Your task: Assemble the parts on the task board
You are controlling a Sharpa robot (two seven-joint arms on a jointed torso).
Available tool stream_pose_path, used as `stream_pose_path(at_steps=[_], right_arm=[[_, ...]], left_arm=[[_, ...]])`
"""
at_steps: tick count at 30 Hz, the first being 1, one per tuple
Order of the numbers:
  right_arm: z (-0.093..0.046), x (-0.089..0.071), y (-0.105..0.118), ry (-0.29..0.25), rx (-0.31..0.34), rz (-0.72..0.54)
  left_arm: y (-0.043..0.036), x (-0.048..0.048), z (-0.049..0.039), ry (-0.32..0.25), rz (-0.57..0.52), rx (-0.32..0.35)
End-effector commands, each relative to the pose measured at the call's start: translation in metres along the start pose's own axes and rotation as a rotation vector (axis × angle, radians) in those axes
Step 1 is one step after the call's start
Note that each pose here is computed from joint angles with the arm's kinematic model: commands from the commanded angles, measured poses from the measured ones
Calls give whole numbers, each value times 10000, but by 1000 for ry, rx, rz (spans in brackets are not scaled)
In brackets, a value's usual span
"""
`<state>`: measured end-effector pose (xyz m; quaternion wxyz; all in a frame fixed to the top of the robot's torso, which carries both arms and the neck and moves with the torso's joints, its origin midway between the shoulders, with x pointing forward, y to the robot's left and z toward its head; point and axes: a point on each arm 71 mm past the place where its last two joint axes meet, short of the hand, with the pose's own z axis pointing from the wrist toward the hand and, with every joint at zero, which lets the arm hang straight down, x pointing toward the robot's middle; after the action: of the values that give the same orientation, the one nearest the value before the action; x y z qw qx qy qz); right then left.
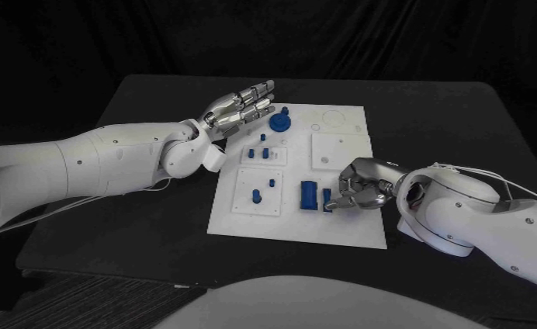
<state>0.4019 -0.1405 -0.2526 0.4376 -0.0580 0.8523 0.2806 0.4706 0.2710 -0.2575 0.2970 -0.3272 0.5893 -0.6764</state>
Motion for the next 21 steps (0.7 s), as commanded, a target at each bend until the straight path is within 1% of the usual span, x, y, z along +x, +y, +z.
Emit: stream_pose_path(at_steps=[1, 11, 21], right_arm=[[8, 21, -15, 5, 31, -23], [42, 53, -45, 19, 63, -27], [67, 98, -59, 32, 78, -27]], left_arm=[[-36, 15, 0, 8, -15, 59], [-35, 16, -1, 9, -15, 58], [-34, 17, -3, 10, -17, 57]])
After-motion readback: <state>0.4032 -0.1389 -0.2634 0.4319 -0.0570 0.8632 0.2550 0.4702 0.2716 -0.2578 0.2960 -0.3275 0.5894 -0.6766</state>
